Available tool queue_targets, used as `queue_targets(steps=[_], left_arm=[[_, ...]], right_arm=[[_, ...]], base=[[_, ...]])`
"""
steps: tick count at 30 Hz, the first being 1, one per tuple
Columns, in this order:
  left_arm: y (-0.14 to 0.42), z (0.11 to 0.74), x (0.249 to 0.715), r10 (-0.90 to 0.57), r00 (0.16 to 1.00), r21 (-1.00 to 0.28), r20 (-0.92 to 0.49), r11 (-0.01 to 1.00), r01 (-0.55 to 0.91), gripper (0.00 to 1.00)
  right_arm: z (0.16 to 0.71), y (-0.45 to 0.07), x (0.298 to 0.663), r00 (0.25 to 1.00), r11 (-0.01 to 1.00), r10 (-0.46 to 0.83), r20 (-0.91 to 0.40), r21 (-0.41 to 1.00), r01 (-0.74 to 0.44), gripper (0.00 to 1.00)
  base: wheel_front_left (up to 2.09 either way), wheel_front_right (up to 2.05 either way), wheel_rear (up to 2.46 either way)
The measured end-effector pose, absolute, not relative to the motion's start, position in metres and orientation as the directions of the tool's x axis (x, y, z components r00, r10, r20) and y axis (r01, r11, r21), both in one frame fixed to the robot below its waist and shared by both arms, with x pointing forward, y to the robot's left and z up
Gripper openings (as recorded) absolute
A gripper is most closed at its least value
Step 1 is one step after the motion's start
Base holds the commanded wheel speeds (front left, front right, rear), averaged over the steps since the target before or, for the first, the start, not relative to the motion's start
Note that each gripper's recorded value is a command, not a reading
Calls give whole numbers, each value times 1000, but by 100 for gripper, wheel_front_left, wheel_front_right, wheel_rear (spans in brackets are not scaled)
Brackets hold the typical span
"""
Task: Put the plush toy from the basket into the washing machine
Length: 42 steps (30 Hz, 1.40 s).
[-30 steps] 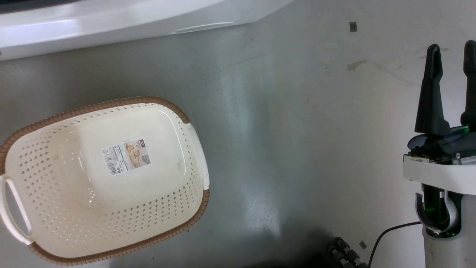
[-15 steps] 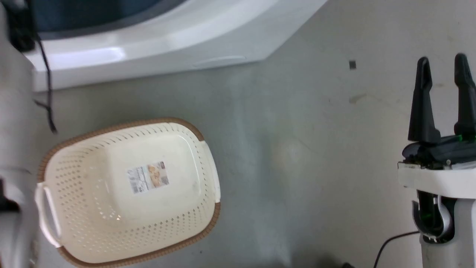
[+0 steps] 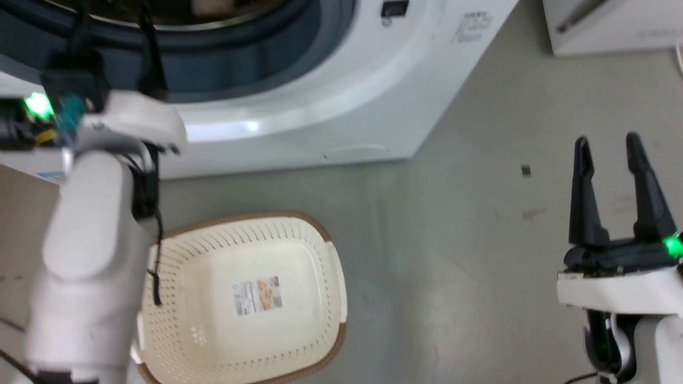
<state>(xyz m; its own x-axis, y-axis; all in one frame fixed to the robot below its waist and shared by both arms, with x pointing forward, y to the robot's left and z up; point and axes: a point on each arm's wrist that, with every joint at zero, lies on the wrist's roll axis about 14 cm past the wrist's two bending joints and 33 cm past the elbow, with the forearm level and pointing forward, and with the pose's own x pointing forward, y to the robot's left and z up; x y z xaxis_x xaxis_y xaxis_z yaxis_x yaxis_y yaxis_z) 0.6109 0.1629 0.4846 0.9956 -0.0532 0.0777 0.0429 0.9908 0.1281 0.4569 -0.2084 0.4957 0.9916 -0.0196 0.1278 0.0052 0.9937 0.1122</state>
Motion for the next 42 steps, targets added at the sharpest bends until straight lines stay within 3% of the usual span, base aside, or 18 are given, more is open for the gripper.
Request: queue_targets(steps=[8, 24, 38, 39, 42], left_arm=[[171, 518, 548, -17, 990, 111, 140, 994, 2, 100], [184, 519, 417, 23, 994, 93, 111, 995, -33, 100], [202, 525, 365, 83, 988, 77, 132, 993, -94, 100], [202, 524, 364, 79, 988, 75, 131, 993, -90, 0], [201, 524, 364, 77, 989, 74, 128, 994, -87, 0]], right_arm=[[519, -194, 434, 986, 993, 16, 166, 111, -35, 100], [541, -179, 378, 979, 992, 59, 197, 102, -80, 100], [546, -169, 356, 973, 988, 90, 211, 105, -114, 100], [546, -169, 356, 973, 988, 90, 211, 108, -114, 0], [546, -169, 356, 973, 988, 90, 212, 108, -114, 0]], base=[[0, 0, 0], [0, 0, 0], [0, 0, 0], [0, 0, 0], [0, 0, 0]])
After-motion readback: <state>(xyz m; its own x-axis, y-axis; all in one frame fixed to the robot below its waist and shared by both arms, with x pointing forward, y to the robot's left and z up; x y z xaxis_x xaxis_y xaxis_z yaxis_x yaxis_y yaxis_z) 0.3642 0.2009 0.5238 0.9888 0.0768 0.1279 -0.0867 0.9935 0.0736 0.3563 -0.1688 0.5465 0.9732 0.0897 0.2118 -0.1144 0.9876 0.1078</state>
